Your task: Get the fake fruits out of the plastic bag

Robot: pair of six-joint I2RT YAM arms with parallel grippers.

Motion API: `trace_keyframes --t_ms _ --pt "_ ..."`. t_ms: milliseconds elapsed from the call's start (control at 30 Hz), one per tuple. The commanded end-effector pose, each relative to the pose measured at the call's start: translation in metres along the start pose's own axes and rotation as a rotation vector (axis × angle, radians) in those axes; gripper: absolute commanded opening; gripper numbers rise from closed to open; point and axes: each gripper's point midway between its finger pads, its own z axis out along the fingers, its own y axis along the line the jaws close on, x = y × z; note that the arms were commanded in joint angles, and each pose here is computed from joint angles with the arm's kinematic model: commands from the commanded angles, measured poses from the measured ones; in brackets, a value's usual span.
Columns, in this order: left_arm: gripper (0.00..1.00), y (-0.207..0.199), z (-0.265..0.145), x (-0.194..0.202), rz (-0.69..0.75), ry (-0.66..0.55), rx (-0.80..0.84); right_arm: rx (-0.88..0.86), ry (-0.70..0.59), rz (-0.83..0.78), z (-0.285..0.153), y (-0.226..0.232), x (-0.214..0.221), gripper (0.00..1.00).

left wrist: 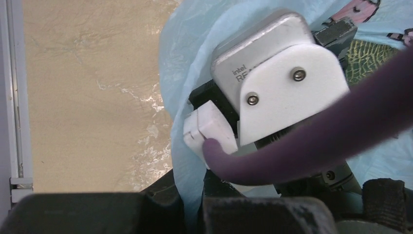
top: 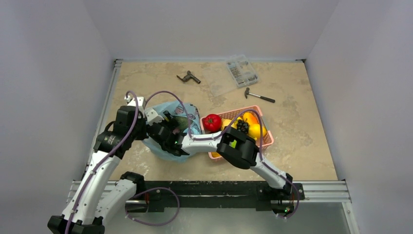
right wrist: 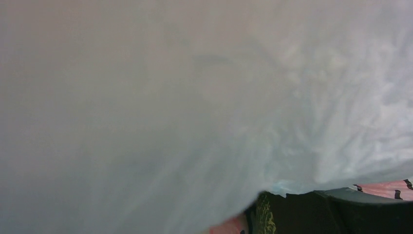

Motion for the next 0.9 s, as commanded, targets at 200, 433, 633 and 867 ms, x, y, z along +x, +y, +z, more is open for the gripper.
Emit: trace_keyframes --t_ms 200,433,633,867 --pt "0.00 -0.003 0.003 -0.008 0.007 -0.024 0.006 0.139 0.026 -0.228 0.021 -0.015 0.023 0.82" --pt "0.00 -0.004 0.003 -0.007 0.007 -0.020 0.008 0.181 -0.019 -0.291 0.027 -0.018 0.011 0.42" --pt "0.00 -0.003 0.004 -0.006 0.008 -0.012 0.002 0.179 -0.054 -0.253 0.016 -0.026 -0.016 0.10" --pt "0.00 -0.001 0.005 -0.007 0.011 -0.012 -0.012 -0.030 -0.132 -0.046 -0.026 -0.028 -0.070 0.00"
